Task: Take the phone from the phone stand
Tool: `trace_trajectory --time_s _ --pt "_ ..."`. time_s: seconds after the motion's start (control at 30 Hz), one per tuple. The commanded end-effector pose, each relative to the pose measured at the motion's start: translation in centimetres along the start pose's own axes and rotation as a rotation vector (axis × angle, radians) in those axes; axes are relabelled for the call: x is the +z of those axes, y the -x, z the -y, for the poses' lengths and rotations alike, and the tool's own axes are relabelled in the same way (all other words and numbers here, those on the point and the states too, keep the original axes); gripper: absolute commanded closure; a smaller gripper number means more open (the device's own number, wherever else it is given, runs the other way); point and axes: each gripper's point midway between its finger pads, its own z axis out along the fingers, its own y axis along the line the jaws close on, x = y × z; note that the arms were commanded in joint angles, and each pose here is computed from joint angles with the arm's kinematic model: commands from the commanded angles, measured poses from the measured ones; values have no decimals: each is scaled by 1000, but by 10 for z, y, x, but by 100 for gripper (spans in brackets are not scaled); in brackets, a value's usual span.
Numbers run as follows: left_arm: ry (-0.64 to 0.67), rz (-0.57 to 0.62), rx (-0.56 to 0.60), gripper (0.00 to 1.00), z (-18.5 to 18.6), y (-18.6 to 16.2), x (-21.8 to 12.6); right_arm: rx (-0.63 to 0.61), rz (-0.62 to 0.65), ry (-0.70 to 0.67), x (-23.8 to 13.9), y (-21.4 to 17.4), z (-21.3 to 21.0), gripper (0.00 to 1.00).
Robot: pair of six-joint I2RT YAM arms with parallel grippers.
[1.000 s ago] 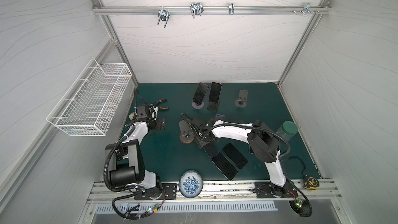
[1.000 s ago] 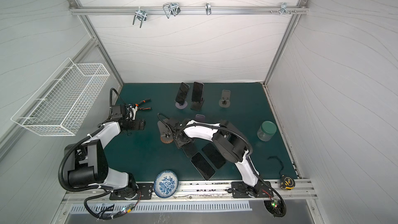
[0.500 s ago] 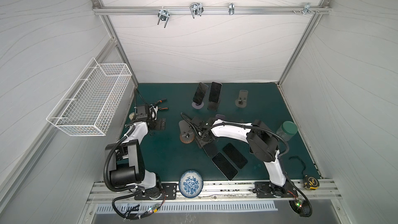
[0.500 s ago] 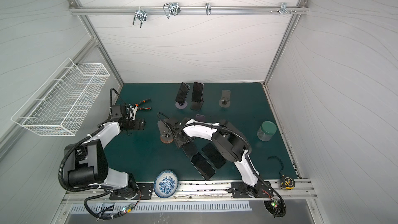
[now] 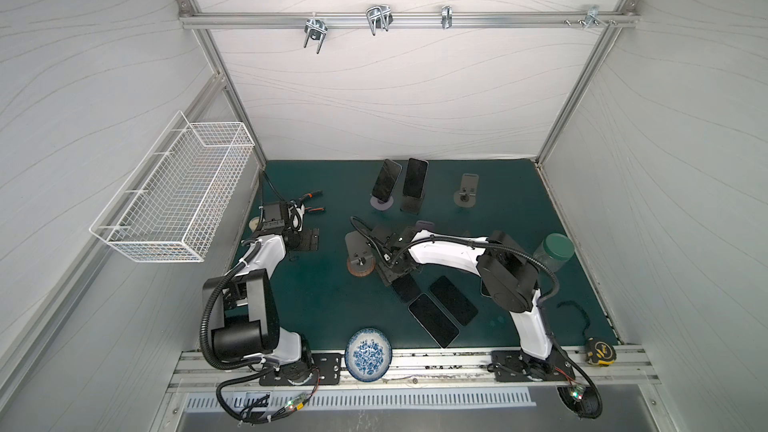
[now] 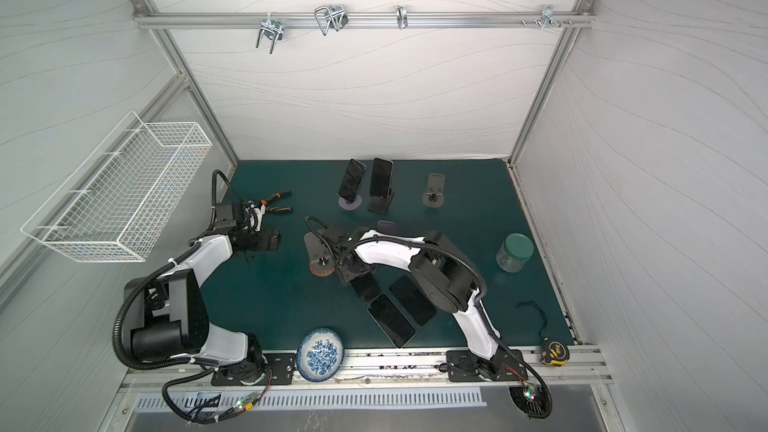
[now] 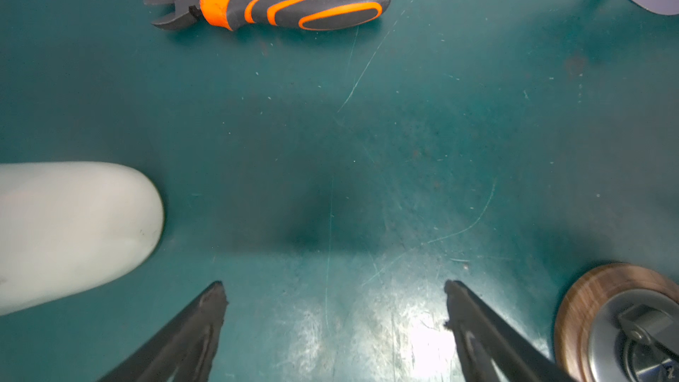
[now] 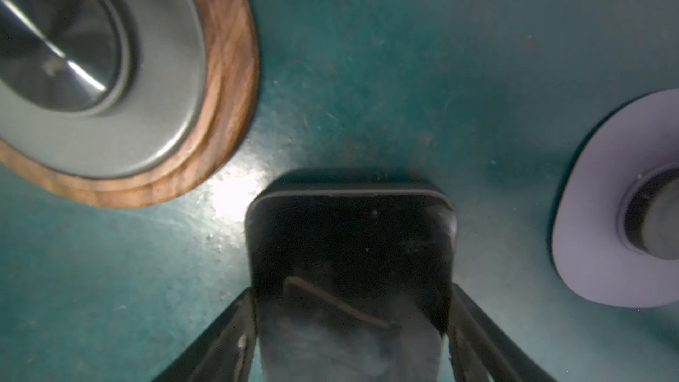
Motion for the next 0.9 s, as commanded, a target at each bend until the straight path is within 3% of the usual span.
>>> trace_trajectory --time_s 0.0,0.53,0.87 --pt "-1 57 26 5 0 19 -7 -22 -136 -75 49 -42 12 21" --pt "-1 53 24 6 0 19 -6 -44 4 -52 8 1 4 19" --pt "1 64 21 5 0 19 -8 -121 7 -39 15 5 -1 22"
